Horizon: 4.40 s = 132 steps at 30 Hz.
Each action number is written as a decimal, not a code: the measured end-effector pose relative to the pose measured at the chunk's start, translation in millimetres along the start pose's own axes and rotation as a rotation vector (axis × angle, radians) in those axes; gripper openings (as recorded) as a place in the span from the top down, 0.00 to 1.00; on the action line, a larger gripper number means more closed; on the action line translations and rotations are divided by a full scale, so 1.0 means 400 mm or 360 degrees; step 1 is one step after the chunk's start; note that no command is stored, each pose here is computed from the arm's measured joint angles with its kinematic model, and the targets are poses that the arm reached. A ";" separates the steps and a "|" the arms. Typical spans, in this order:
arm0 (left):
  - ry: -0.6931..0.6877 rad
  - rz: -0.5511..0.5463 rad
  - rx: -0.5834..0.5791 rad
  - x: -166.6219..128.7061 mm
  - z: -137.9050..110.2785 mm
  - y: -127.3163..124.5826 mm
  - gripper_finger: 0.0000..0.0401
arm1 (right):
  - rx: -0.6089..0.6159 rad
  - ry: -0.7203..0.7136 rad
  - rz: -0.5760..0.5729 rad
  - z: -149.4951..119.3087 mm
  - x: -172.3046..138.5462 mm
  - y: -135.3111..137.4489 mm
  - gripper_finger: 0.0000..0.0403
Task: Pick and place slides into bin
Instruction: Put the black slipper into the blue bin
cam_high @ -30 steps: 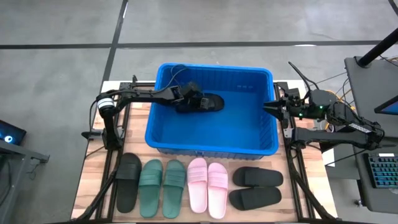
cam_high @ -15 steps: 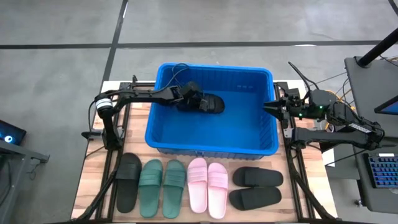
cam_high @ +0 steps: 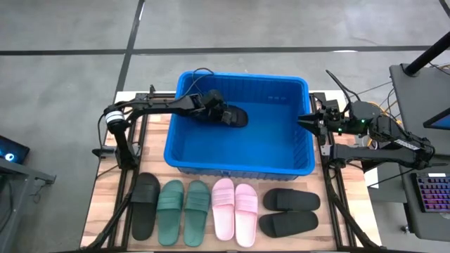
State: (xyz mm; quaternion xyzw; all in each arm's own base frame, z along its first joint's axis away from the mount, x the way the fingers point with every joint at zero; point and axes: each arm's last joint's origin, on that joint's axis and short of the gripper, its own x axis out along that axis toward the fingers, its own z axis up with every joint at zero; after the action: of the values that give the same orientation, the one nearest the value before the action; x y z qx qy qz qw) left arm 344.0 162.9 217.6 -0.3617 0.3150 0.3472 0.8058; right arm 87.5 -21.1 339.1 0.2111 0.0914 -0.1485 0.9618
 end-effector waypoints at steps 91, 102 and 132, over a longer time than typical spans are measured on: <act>-0.0594 -0.0647 0.1044 -0.092 0.131 -0.090 0.86 | 0.0003 0.0027 -0.0012 -0.011 0.008 -0.005 0.66; -0.0329 -0.0570 0.1213 -0.073 0.090 -0.069 1.00 | 0.0003 0.0021 -0.0023 -0.011 0.008 -0.005 0.66; 0.0404 0.0125 0.1918 -0.016 -0.054 0.070 1.00 | 0.0002 0.0025 -0.0056 -0.017 0.013 -0.009 0.65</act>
State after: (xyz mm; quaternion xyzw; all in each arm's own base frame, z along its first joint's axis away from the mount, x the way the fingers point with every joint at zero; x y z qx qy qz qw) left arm 312.8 157.6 200.5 0.1304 0.5624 0.0919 0.8113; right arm 90.5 -22.6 330.3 0.2114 0.1026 -0.1638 0.9581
